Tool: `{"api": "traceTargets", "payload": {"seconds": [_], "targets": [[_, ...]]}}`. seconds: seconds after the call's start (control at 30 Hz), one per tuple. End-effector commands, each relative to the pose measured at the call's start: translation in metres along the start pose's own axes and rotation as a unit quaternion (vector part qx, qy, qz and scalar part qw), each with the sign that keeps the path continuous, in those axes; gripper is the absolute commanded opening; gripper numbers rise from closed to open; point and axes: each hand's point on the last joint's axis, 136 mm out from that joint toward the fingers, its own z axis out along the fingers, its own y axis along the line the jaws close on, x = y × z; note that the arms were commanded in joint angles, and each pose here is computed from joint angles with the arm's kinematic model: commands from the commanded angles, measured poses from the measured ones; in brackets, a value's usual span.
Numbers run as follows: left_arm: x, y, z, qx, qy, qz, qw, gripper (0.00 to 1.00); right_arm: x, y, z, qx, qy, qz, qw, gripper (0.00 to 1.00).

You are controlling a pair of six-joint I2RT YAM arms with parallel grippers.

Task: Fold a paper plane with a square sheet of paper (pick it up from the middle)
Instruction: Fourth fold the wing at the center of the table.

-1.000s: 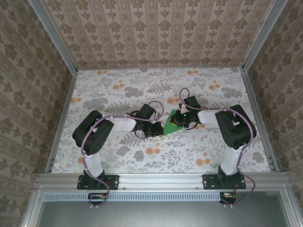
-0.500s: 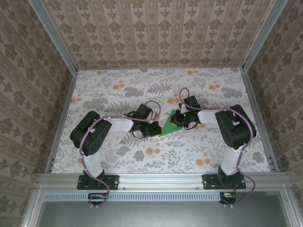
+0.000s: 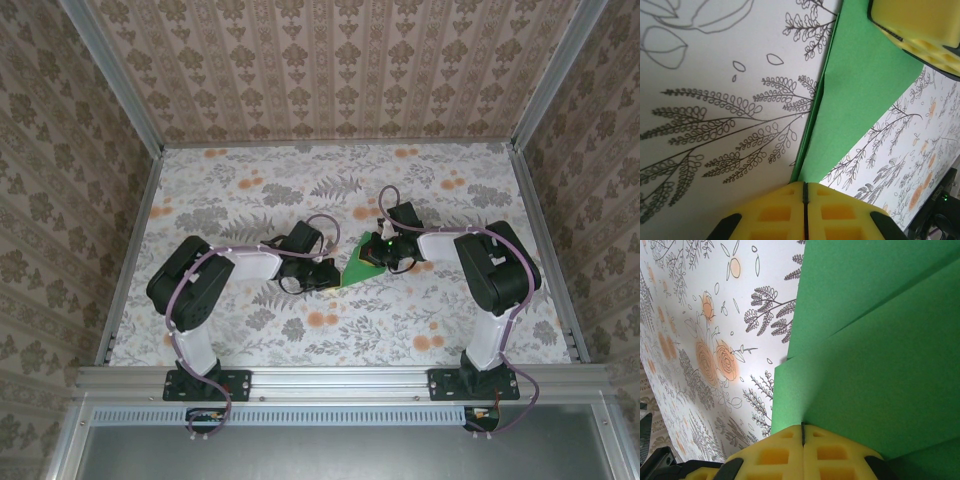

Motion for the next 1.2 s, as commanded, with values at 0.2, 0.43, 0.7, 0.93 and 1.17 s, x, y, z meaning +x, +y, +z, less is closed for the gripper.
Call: {"api": "traceTargets", "payload": {"seconds": [0.2,0.43,0.7,0.93,1.17], "targets": [[0.017,0.017,-0.007,-0.012,0.013,-0.023,1.0,0.01,0.03,-0.067,0.011,0.113,0.039,0.046,0.992,0.0],[-0.017,-0.036,-0.024,0.056,-0.041,0.033,0.997,0.01,0.028,-0.065,0.012,0.108,0.037,0.047,0.992,0.0],[-0.022,-0.014,0.005,0.018,-0.019,0.01,1.0,0.0,0.03,-0.064,0.011,0.105,0.039,0.048,0.993,0.0],[-0.006,0.008,0.012,-0.01,0.004,-0.01,1.0,0.0,0.022,-0.052,0.006,0.095,0.032,0.038,0.994,0.0],[0.007,0.023,0.015,-0.033,0.026,-0.018,0.999,0.0,-0.004,0.009,-0.018,0.016,0.001,-0.03,0.999,0.01]]}}
